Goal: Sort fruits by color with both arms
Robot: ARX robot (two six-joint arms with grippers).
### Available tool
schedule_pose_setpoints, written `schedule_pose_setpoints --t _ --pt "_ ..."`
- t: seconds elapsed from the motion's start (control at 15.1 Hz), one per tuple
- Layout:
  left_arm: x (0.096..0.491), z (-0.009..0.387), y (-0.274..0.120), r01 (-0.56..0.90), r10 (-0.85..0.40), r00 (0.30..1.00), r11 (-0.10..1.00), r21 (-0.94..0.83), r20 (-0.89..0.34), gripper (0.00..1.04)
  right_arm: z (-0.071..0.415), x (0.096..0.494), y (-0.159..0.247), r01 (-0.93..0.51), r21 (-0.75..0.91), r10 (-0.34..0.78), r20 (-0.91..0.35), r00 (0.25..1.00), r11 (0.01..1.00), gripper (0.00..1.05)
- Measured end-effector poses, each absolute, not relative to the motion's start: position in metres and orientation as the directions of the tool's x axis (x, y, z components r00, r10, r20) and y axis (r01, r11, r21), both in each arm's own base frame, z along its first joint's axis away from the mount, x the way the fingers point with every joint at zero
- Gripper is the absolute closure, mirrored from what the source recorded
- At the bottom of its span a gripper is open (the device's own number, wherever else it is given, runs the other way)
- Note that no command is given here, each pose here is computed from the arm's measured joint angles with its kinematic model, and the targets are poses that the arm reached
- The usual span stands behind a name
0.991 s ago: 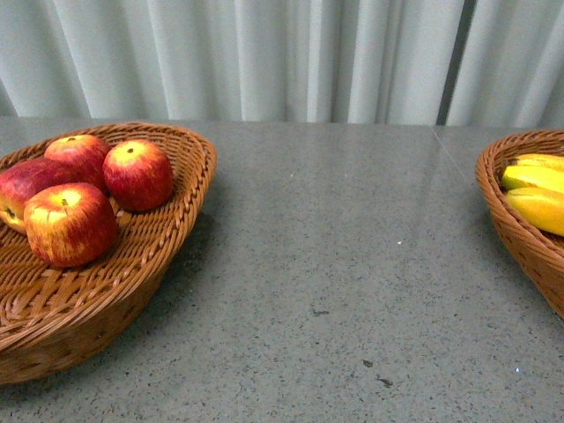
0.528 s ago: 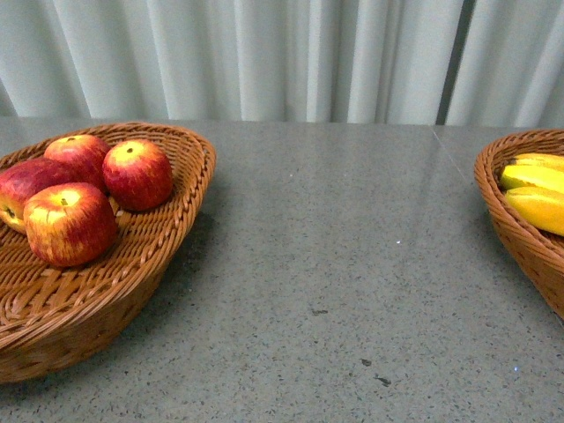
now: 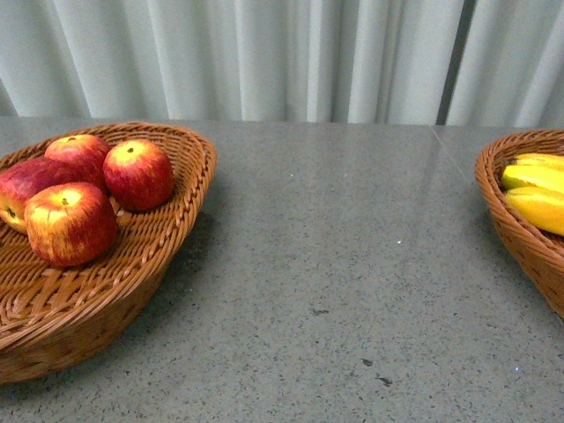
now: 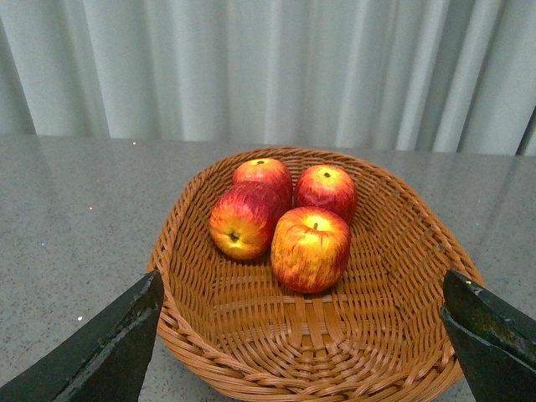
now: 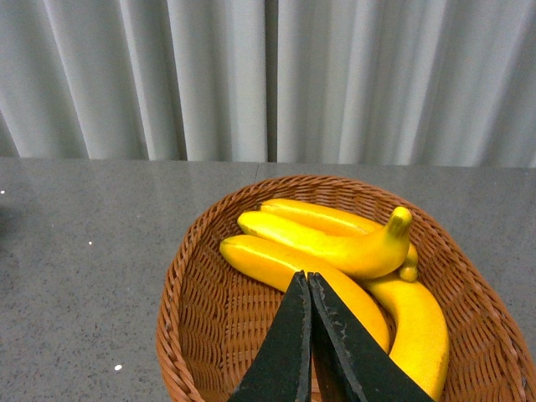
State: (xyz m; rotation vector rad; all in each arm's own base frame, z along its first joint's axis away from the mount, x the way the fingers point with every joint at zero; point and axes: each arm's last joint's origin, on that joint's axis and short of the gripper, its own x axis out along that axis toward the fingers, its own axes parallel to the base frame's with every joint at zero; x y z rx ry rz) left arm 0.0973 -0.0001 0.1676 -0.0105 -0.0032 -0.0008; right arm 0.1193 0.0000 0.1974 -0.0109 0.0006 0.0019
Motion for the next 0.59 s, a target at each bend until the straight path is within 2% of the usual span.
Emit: schedule_pose_setpoints --t 0.59 --pt "0.097 0.168 0.0 0.0 0.0 1.0 1.0 -0.01 0.003 0.07 0.179 0.11 0.0 -0.002 -0.011 0.002 -0.002 1.0 1.0 1.03"
